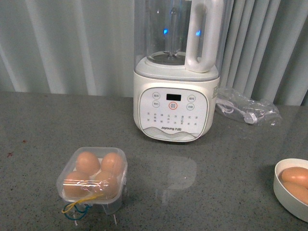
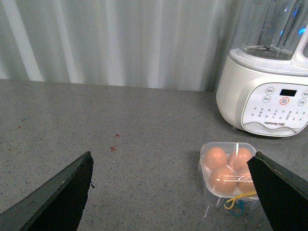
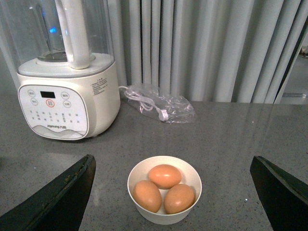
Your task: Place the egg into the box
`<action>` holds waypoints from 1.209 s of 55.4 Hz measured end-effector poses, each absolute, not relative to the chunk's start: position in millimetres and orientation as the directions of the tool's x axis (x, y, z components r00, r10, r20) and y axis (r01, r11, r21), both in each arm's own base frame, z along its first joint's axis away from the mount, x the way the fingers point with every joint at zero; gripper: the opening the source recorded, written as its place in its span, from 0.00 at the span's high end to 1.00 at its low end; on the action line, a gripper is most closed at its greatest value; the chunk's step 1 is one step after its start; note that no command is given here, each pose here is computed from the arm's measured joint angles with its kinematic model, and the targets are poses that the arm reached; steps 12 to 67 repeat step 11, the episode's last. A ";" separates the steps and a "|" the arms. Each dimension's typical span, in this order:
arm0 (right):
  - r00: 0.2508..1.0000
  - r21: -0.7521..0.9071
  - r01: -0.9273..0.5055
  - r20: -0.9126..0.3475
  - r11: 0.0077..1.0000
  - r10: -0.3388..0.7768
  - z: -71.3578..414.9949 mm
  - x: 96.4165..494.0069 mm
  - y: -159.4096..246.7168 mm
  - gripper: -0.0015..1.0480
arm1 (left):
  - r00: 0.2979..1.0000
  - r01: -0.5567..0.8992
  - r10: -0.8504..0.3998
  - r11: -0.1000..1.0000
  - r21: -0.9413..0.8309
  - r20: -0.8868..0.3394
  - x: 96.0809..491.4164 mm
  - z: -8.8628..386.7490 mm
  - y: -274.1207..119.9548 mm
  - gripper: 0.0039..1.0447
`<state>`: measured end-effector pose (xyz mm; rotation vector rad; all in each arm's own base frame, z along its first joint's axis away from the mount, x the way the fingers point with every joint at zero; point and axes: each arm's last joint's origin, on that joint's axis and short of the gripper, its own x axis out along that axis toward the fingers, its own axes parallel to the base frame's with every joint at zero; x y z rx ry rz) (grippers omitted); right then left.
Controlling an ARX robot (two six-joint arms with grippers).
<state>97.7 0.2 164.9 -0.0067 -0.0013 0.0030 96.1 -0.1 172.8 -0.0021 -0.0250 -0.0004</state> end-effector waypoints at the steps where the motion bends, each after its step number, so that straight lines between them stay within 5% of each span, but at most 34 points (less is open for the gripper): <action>1: 1.000 -0.007 -0.003 0.001 1.000 0.003 164.9 97.7 0.2 0.07 | 1.000 0.000 0.000 1.000 -0.002 0.025 96.1 172.8 -0.1 0.06; 67: 1.000 -0.007 -0.003 0.001 1.000 0.003 164.9 97.7 0.2 0.07 | 1.000 0.000 0.000 1.000 -0.002 0.025 96.1 172.8 -0.1 0.06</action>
